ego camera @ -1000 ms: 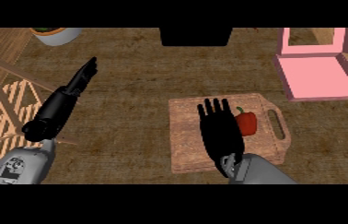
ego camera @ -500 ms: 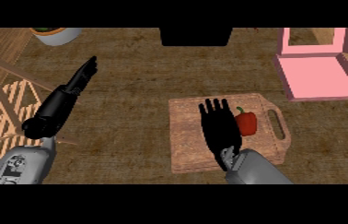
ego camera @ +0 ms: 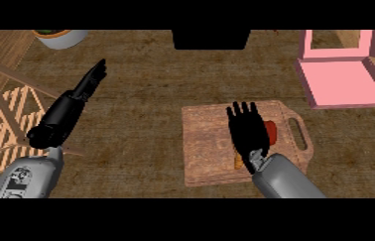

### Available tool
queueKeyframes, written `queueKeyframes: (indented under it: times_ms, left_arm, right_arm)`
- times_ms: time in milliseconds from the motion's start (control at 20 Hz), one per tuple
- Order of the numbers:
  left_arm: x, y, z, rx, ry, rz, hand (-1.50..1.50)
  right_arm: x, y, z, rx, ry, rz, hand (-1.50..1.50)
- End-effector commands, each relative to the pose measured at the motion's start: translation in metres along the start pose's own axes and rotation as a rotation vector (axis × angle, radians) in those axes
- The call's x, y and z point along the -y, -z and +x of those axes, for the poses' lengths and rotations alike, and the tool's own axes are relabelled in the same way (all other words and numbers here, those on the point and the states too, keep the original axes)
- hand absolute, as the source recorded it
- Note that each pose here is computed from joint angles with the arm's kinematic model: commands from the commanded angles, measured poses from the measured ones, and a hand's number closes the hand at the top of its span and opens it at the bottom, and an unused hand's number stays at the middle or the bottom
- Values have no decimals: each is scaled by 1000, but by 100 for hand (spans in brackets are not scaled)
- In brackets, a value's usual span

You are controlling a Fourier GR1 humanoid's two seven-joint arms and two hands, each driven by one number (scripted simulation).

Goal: Pick the croissant from the cutting board and place it in the cardboard box

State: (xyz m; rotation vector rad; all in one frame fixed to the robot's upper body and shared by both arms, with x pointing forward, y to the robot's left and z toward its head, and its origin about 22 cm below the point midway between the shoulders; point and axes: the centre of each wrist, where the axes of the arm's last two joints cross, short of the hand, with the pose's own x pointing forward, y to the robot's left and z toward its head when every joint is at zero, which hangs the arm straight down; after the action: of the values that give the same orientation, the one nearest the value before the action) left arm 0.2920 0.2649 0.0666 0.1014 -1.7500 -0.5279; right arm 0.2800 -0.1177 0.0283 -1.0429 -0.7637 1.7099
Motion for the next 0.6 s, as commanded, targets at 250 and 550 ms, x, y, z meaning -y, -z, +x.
queueKeyframes:
  times_ms: [250, 550]
  left_arm:
    - [1, 2, 8, -16, -4, -13, 0]
    - [-4, -3, -11, -17, 0, 1, 0]
  right_arm:
    - [-14, 12, 9, 102, -40, 14, 150]
    - [-34, 14, -3, 179, -68, -140, 150]
